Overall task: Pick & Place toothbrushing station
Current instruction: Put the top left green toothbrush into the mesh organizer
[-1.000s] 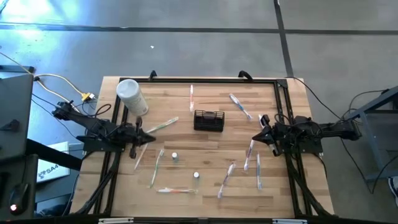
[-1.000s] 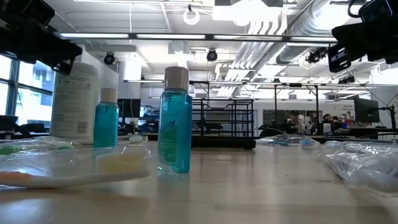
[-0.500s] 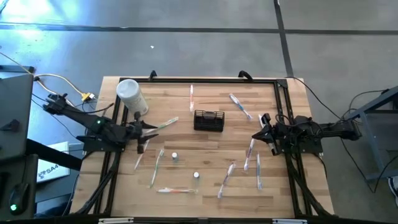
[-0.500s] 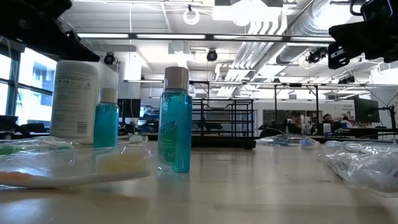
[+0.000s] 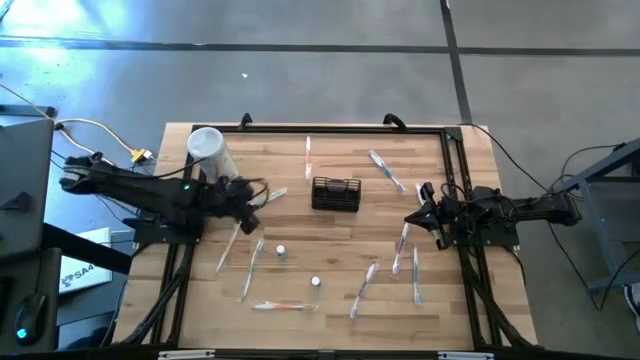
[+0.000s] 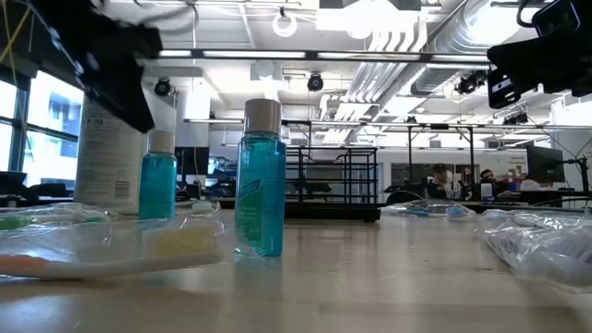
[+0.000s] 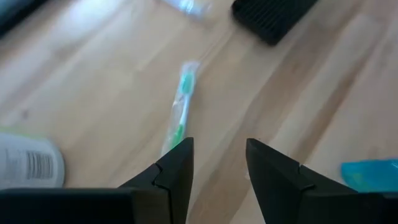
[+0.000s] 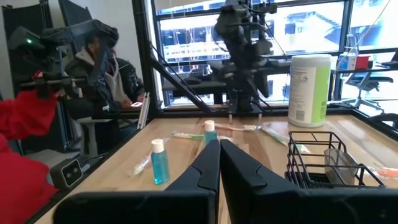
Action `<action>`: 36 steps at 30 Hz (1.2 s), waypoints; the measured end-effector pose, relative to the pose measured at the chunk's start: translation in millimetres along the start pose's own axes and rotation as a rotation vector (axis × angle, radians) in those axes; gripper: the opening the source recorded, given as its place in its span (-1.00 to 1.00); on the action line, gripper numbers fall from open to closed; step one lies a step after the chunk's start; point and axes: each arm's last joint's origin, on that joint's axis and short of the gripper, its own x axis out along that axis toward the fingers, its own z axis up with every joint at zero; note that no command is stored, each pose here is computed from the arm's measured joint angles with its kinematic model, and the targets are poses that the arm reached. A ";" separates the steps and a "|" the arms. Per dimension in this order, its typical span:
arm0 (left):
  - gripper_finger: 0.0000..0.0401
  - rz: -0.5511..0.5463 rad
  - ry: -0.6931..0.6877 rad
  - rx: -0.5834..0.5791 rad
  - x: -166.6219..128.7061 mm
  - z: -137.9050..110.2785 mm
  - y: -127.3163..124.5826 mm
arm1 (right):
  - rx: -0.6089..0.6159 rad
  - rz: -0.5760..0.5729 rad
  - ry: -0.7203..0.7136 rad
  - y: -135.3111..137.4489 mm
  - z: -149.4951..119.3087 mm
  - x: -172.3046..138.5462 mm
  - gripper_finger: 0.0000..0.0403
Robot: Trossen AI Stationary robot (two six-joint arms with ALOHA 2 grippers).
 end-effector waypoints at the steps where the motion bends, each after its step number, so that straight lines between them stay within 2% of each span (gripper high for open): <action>1: -0.28 0.013 0.024 -0.005 7.3 3.2 1.9 | 0.000 0.000 0.003 0.0 -0.2 0.0 -0.98; 5: -0.28 0.035 0.135 -0.038 36.1 14.2 13.4 | 0.036 -0.002 0.020 -0.2 -1.9 0.0 -0.98; 12: -0.28 -0.020 0.250 -0.105 71.2 25.5 29.1 | 0.057 -0.005 0.044 -0.4 -4.3 -0.1 -0.98; 21: -0.28 0.039 0.303 -0.154 90.6 26.1 40.3 | 0.085 -0.006 0.052 -0.4 -5.0 -0.1 -0.98; 28: -0.28 0.057 0.357 -0.126 102.0 21.1 39.5 | 0.084 -0.006 0.053 -0.4 -5.1 -0.1 -0.98; 36: -0.28 0.028 0.436 -0.106 120.9 14.3 36.2 | 0.082 -0.006 0.054 -0.4 -5.2 -0.1 -0.98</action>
